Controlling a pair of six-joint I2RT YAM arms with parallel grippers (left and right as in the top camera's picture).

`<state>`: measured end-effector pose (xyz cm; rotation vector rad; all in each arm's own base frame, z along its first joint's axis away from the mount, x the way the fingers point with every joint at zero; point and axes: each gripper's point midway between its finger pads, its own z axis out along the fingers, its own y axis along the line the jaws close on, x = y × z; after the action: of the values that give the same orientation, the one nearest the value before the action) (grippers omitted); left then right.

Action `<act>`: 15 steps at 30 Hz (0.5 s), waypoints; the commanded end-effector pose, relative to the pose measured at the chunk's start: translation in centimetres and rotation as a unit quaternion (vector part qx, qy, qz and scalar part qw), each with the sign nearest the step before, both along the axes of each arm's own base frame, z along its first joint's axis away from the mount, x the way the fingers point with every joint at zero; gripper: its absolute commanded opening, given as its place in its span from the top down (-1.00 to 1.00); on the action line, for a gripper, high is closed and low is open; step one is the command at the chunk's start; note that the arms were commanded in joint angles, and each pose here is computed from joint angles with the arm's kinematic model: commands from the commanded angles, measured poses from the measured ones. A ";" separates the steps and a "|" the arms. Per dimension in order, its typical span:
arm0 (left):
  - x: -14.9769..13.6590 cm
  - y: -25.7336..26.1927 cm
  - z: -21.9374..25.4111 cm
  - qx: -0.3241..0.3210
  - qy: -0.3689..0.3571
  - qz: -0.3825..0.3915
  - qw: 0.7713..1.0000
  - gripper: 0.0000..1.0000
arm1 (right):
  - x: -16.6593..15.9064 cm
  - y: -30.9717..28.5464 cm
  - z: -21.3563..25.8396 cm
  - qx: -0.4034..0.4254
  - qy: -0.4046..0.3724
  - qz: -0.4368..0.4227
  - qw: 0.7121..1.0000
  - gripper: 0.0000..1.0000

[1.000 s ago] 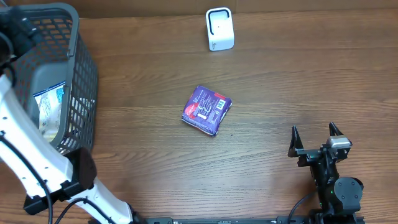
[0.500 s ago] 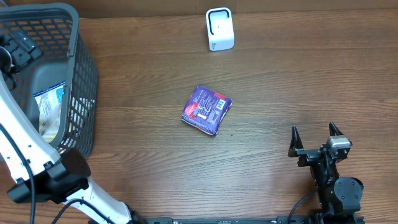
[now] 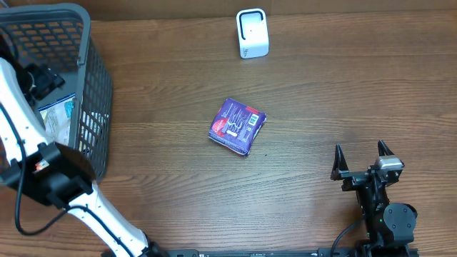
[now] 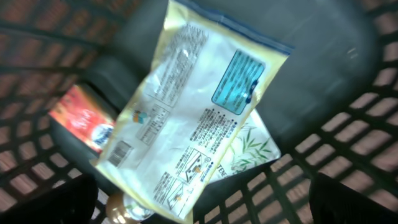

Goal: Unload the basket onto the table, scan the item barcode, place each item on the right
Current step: 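Reach into the basket and grasp the white-blue snack bag with left gripper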

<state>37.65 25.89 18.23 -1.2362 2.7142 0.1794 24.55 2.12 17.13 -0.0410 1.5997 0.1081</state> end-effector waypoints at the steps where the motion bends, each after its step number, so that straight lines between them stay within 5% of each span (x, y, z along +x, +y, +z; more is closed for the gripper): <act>1: 0.2 -0.7 -2.6 -0.031 0.027 -0.010 0.999 -1.00 | 0.0 -0.3 -0.1 -0.004 -0.003 -0.008 1.000 -1.00; 15: -2.5 -2.0 -8.6 -0.077 0.148 -0.014 0.986 -0.99 | 0.0 -0.3 -0.2 -0.004 -0.002 -0.008 1.000 -1.00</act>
<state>35.76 24.17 11.29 -1.3111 2.9804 0.1317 24.55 2.12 17.12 -0.0410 1.6000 0.1081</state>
